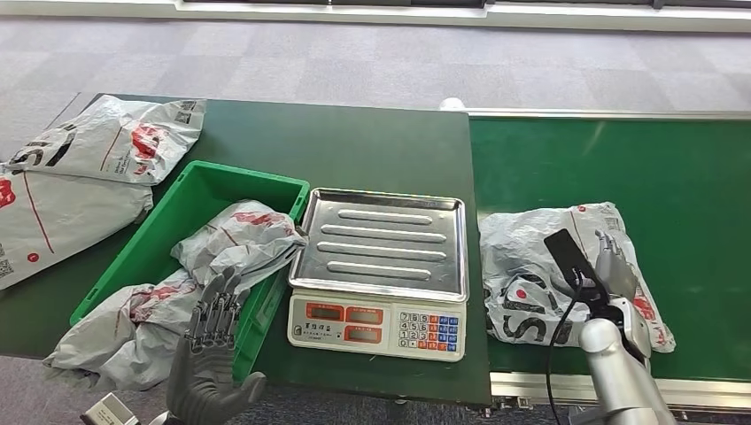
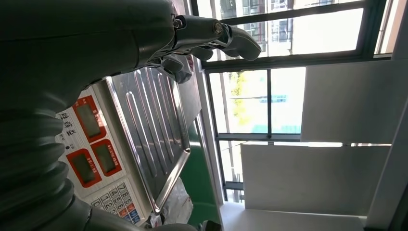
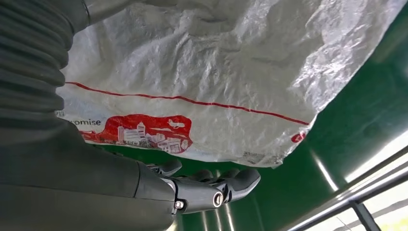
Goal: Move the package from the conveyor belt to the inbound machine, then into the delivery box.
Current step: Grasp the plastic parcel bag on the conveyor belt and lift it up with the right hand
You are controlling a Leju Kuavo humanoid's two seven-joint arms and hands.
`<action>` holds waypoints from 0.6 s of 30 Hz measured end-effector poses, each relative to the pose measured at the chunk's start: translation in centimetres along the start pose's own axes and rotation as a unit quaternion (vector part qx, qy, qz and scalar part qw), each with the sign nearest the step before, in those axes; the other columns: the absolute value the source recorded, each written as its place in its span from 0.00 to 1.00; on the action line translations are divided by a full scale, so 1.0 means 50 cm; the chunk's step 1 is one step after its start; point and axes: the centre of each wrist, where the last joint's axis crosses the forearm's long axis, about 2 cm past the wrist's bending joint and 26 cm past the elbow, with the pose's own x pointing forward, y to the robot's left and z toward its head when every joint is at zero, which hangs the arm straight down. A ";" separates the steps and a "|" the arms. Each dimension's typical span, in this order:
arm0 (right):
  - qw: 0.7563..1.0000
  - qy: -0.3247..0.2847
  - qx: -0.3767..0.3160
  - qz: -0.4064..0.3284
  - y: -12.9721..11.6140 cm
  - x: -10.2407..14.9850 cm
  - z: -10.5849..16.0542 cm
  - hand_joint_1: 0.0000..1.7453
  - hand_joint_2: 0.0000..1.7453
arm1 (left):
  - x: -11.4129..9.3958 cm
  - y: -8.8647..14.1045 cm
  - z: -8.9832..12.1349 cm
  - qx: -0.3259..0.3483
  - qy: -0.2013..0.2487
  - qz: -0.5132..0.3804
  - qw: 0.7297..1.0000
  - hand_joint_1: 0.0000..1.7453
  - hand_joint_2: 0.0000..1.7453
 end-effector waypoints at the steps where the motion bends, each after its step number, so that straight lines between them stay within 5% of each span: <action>1: 1.000 0.005 0.004 0.000 0.003 -0.003 -0.003 0.00 1.00 | 0.000 0.000 0.000 0.000 0.000 0.000 1.000 0.00 1.00; 15: 0.980 0.123 0.153 0.021 0.065 -0.044 -0.007 0.00 1.00 | -0.001 0.004 -0.001 -0.010 0.010 0.003 1.000 0.00 1.00; 16: 0.978 0.130 0.163 0.024 0.068 -0.045 -0.008 0.08 1.00 | -0.001 0.004 -0.001 -0.013 0.012 0.004 1.000 0.00 1.00; 18: 0.973 0.140 0.183 0.028 0.071 -0.048 -0.011 0.57 1.00 | -0.003 0.004 -0.002 -0.019 0.014 0.007 1.000 0.00 1.00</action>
